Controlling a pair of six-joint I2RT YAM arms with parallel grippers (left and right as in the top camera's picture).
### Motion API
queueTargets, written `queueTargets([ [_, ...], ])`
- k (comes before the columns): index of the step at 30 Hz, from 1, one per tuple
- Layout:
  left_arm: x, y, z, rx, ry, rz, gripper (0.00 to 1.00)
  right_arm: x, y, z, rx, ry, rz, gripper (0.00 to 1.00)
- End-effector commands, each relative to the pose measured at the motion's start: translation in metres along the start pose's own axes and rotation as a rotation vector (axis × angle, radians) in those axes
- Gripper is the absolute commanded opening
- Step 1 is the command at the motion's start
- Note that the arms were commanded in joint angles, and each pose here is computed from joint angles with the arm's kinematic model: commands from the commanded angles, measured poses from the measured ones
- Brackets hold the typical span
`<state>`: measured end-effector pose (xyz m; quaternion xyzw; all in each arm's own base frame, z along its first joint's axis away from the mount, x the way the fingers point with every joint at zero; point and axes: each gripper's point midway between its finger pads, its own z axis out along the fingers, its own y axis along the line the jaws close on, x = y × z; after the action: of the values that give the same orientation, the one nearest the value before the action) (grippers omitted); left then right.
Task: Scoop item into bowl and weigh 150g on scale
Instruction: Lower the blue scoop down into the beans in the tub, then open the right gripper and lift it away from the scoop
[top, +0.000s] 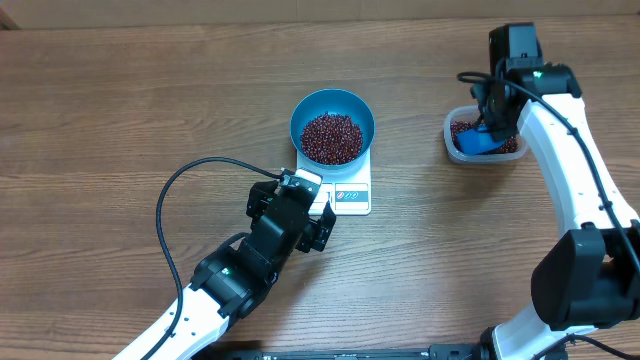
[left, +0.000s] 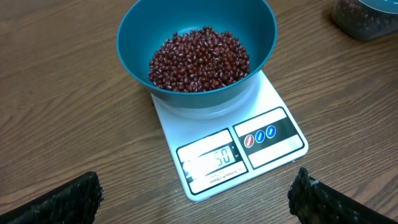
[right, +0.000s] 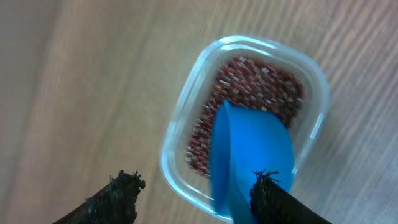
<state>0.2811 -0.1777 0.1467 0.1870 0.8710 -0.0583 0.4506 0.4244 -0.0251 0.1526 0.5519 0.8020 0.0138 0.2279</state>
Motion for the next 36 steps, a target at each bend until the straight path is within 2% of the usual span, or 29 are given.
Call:
queueTargets([
  [1, 0.004, 0.005, 0.002, -0.024, 0.011, 0.020, 0.99, 0.006, -0.006, 0.006, 0.017, 0.023, -0.001, 0.60],
  [13, 0.004, 0.005, 0.002, -0.024, 0.010, 0.020, 1.00, 0.008, -0.026, -0.011, 0.065, 0.052, -0.072, 0.62],
  [23, 0.004, 0.005, 0.002, -0.024, 0.010, 0.020, 0.99, -0.033, -0.026, -0.069, -0.084, -0.043, -0.024, 0.70],
  [36, 0.004, 0.005, 0.002, -0.024, 0.010, 0.020, 0.99, -0.036, -0.027, -0.071, -0.090, -0.050, -0.017, 0.81],
])
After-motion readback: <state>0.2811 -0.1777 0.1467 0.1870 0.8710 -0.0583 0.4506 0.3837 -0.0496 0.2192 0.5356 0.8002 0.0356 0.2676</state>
